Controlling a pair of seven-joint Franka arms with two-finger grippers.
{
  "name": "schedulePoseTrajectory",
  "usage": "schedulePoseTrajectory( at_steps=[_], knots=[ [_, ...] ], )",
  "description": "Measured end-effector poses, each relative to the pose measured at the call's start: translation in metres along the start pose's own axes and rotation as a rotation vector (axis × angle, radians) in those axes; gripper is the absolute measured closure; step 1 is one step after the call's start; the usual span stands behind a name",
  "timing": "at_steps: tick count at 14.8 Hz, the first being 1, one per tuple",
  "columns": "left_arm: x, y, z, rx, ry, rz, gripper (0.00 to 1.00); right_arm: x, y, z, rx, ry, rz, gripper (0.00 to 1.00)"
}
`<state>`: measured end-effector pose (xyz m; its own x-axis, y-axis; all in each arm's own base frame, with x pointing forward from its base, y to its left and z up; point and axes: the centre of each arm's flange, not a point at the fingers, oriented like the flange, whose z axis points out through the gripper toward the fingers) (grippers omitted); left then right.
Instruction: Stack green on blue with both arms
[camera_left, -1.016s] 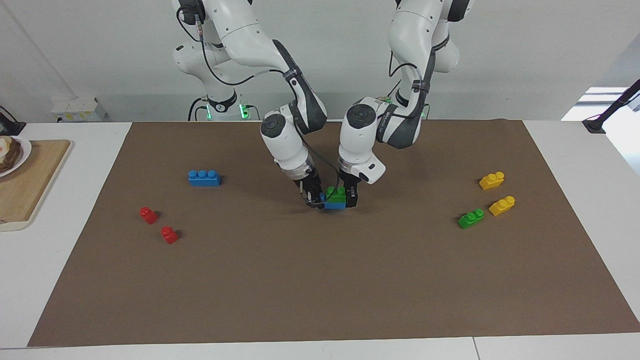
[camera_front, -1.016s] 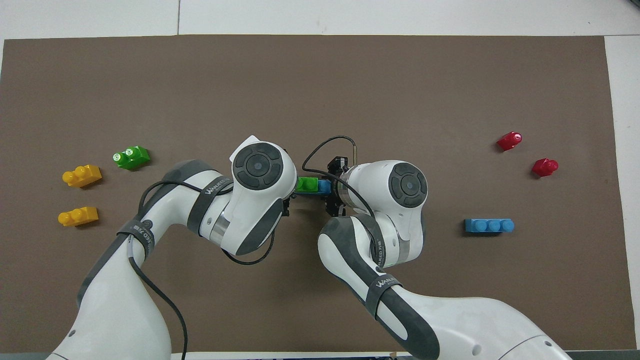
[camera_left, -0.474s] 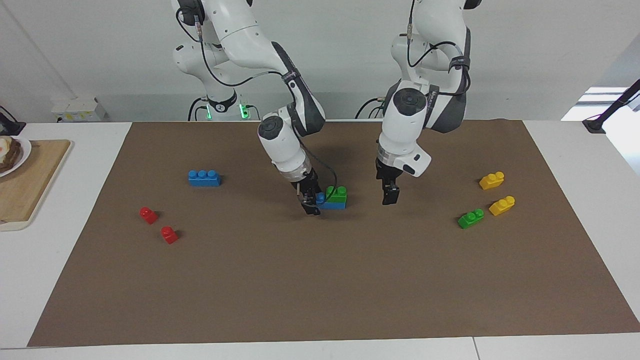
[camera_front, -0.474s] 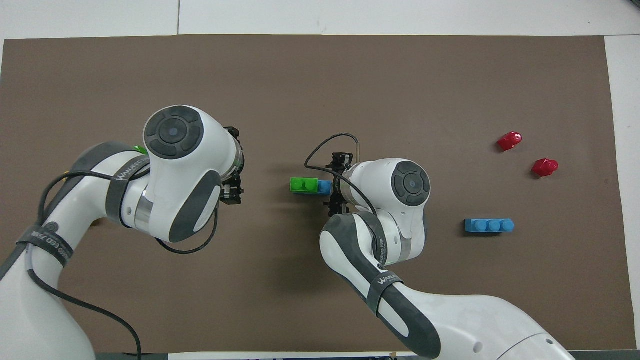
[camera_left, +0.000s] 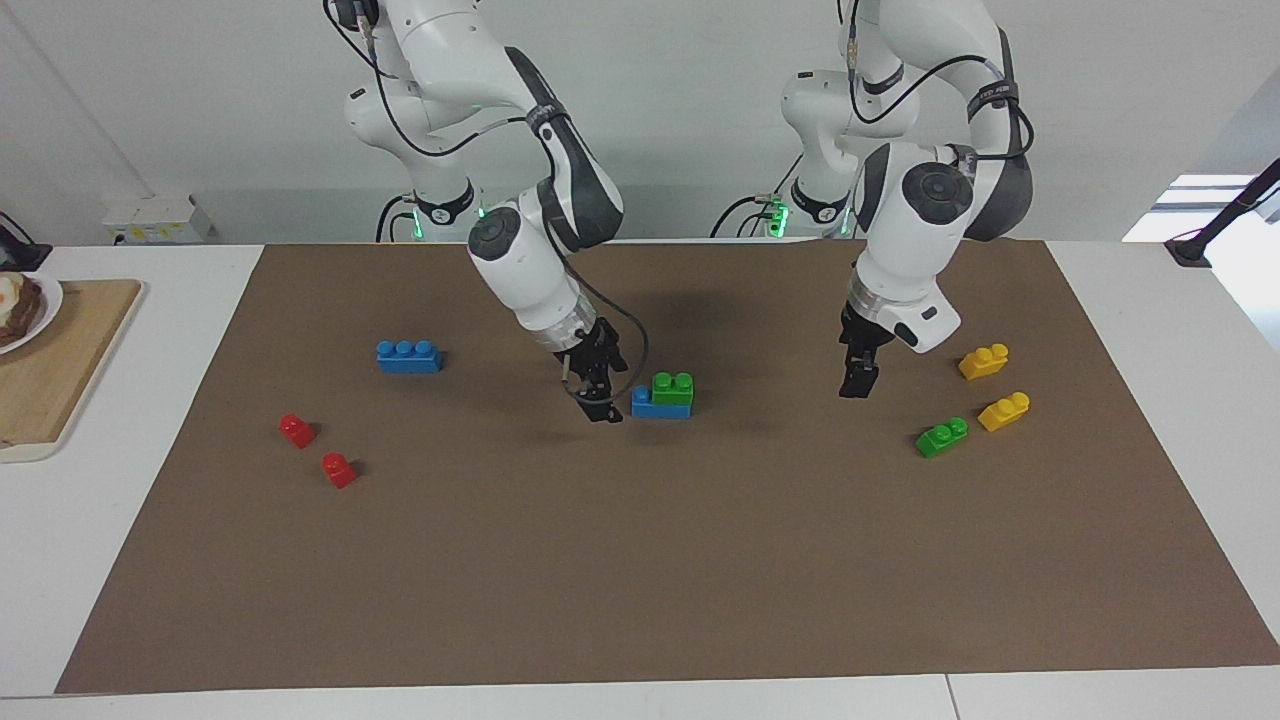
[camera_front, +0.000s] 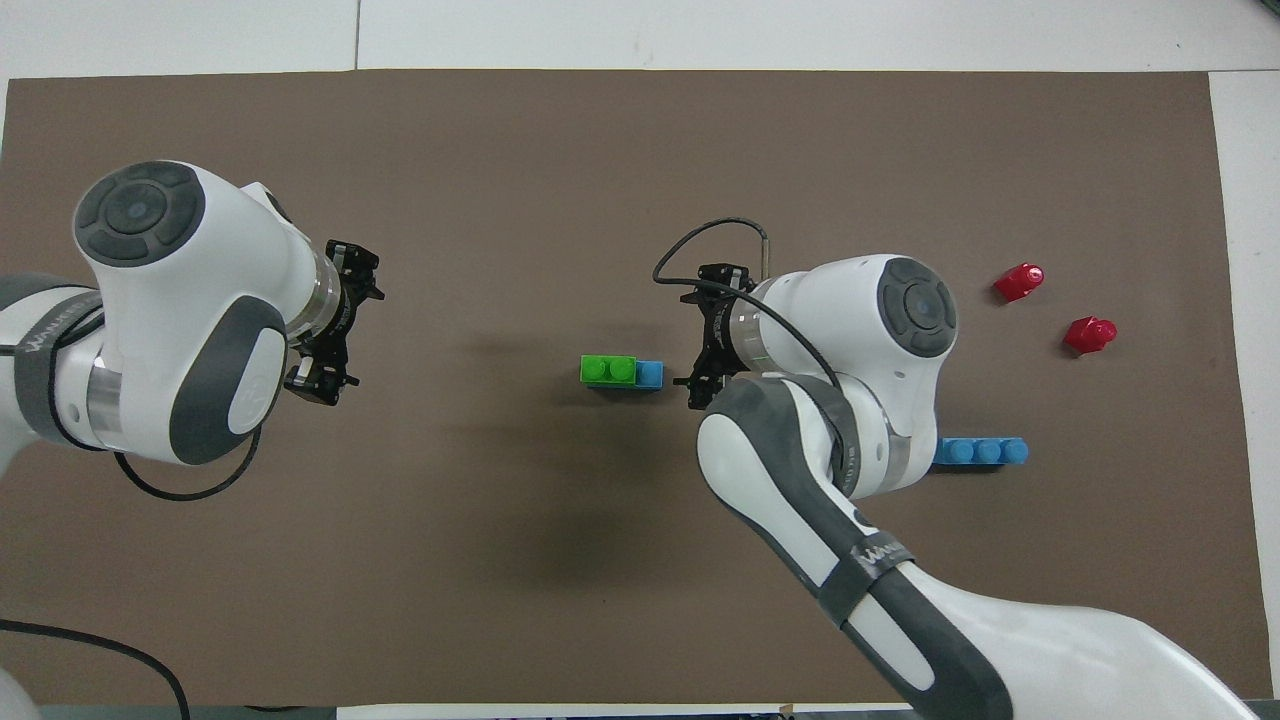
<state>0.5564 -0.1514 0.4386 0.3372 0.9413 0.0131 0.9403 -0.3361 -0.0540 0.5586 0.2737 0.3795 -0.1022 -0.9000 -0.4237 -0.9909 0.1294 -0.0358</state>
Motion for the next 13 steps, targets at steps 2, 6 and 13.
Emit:
schedulePoseTrajectory(
  at_steps=[2,6,13],
  knots=[
    [0.023,-0.005,-0.002,0.012,-0.004,0.064,0.0,0.007,-0.009,-0.037,0.016,-0.022,0.006,0.0],
    [0.087,-0.03,-0.022,0.02,-0.014,0.216,0.0,0.026,-0.023,-0.097,0.045,-0.044,-0.12,0.0],
    [0.127,-0.061,-0.05,0.012,-0.019,0.512,0.0,0.086,-0.048,-0.199,-0.006,0.035,-0.576,0.0]
  ],
)
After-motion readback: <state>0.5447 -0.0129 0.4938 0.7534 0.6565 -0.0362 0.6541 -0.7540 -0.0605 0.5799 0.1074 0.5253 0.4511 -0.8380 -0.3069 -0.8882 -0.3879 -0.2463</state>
